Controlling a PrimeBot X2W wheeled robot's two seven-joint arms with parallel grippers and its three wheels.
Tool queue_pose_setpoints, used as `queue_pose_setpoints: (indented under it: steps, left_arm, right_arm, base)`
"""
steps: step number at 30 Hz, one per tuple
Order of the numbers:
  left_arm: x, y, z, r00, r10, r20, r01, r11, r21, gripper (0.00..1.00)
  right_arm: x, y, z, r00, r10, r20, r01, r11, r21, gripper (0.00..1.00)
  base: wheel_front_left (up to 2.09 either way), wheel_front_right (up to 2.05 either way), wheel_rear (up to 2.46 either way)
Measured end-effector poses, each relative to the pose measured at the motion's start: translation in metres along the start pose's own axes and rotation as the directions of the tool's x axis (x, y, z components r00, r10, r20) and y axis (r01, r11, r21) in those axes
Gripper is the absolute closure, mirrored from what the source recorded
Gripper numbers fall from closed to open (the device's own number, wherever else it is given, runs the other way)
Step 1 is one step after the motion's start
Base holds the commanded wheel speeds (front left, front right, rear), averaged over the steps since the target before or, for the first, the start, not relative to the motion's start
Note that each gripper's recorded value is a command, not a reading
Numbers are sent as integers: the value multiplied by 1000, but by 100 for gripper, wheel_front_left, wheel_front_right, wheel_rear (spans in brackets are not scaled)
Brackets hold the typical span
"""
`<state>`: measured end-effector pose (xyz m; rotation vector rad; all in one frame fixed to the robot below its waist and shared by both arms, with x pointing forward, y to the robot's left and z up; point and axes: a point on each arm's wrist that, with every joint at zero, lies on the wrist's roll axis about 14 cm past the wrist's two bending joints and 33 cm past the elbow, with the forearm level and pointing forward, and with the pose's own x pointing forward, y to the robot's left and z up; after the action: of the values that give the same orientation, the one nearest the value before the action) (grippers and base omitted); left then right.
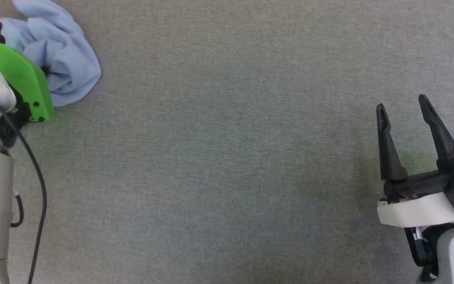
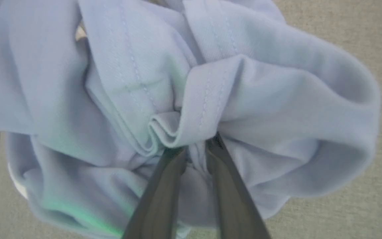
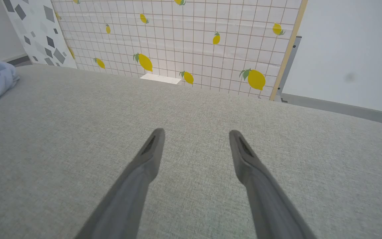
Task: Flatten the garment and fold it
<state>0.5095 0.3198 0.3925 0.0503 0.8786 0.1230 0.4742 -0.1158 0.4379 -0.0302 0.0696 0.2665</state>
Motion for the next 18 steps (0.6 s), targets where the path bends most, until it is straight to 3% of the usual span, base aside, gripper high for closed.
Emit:
queue_pose_setpoints:
  steps: [9, 18]
  left_arm:
    - [-22, 22, 24, 994, 47, 103, -48, 999, -2, 100]
    - [-84, 40, 80, 949, 61, 311, -64, 998, -1, 100]
  right_arm:
    - [-11, -9, 20, 998, -38, 46, 38, 999, -3, 0]
    - [-42, -19, 58, 987, -89, 131, 88, 996, 12, 0]
  base:
    - [0, 0, 0]
    - [0, 0, 0]
